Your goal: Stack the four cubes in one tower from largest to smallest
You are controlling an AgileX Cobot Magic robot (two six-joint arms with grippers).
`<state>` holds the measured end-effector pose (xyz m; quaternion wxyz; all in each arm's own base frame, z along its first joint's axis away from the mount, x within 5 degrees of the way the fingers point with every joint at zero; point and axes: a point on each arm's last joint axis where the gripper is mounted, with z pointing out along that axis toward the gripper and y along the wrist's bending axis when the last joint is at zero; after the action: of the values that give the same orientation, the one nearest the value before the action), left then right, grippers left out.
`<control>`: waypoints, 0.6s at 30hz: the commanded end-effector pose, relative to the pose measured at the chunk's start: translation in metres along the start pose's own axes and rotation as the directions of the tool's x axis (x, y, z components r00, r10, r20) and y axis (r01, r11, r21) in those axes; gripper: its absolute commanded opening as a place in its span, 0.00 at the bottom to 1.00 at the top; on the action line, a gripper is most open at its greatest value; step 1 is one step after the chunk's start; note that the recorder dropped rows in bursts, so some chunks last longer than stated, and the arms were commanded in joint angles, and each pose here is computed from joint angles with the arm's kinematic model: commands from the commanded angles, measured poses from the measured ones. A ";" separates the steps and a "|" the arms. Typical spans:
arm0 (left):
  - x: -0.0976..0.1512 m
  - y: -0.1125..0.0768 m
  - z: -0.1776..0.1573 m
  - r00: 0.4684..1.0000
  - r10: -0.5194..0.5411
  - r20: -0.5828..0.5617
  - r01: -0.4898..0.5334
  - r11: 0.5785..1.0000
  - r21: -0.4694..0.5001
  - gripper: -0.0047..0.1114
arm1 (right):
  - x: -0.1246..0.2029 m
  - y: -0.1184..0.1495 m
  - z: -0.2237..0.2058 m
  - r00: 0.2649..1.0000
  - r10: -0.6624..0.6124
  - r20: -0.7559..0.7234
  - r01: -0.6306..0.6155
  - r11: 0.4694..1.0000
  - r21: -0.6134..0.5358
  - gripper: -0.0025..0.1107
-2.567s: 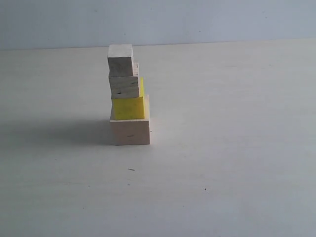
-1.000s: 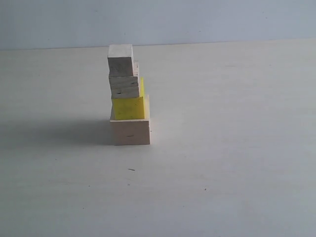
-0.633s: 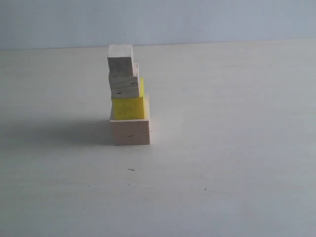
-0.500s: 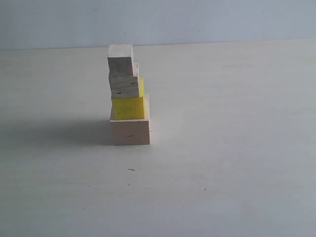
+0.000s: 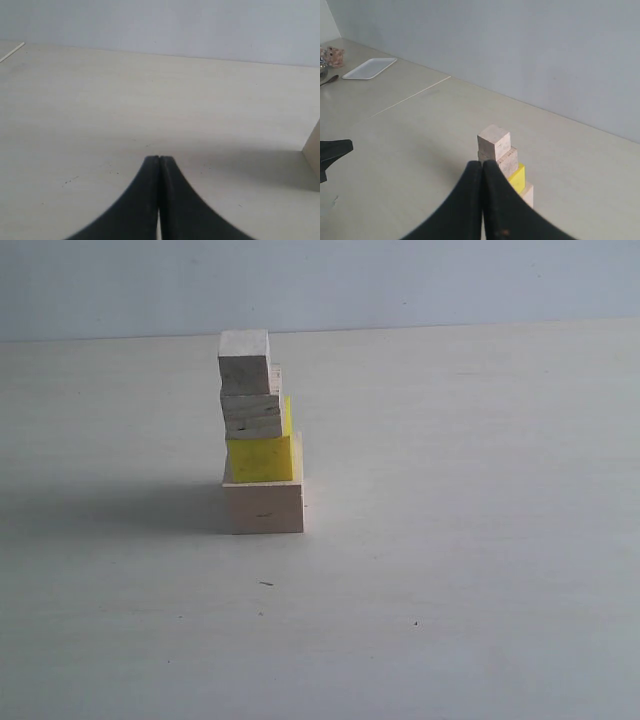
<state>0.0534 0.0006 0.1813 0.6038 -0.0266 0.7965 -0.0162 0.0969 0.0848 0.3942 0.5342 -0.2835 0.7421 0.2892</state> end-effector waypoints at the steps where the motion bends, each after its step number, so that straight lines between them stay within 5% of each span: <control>1: 0.000 0.000 0.000 1.000 0.014 0.005 -0.014 1.000 0.000 0.04 | 0.002 0.000 0.000 1.000 -0.003 0.000 0.003 1.000 0.002 0.02; 18: 0.000 0.001 0.000 1.000 0.023 0.007 -0.023 1.000 -0.004 0.04 | 0.002 0.000 0.000 1.000 -0.003 0.000 0.003 1.000 0.002 0.02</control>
<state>0.0533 0.0012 0.1813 0.6038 -0.0213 0.7968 -0.0077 0.0969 0.0848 0.3942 0.5342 -0.2835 0.7421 0.2892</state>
